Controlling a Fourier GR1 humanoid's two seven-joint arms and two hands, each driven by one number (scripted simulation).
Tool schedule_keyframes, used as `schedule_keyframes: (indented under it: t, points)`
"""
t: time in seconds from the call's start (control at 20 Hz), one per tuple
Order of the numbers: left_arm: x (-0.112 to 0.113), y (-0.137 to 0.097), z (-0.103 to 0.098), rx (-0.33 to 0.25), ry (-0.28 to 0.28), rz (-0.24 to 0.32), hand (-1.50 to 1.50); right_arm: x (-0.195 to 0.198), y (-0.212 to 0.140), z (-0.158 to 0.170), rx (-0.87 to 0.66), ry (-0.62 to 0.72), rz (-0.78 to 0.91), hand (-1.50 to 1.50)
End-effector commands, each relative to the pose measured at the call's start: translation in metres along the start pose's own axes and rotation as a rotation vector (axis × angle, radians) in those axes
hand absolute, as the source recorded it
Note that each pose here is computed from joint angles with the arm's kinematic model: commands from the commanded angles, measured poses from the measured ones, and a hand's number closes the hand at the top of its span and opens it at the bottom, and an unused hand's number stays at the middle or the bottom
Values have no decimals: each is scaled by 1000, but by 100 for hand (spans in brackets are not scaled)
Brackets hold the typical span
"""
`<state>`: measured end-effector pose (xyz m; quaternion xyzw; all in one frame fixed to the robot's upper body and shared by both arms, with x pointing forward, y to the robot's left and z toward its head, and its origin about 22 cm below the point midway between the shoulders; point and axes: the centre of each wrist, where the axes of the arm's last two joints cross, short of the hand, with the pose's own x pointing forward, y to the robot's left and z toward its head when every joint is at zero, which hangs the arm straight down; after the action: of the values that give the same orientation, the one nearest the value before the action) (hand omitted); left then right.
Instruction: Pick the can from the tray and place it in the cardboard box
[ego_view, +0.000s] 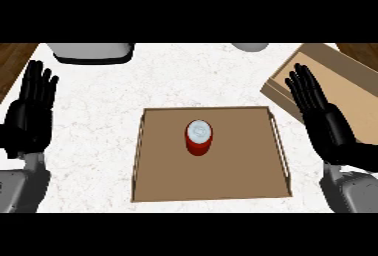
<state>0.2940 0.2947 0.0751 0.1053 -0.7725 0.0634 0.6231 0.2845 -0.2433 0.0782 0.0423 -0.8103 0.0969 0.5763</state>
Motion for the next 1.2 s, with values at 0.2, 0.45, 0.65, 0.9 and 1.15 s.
schedule_keyframes:
  t: [0.2,0.45,0.65,0.9,1.15]
  points:
    - [2,-8,3,-310,-73,-257,0,83,-12,-20,-294,-151,230,-150]
    - [-7,-11,23,-480,-28,-285,0,78,-4,6,-350,69,535,-150]
    - [-14,-18,15,-499,-63,-273,0,87,18,31,-219,40,729,-150]
    - [-17,-21,21,-521,-37,-272,0,106,50,28,-80,55,948,-150]
    - [2,-29,7,-540,-66,-281,0,111,68,10,102,289,1104,-150]
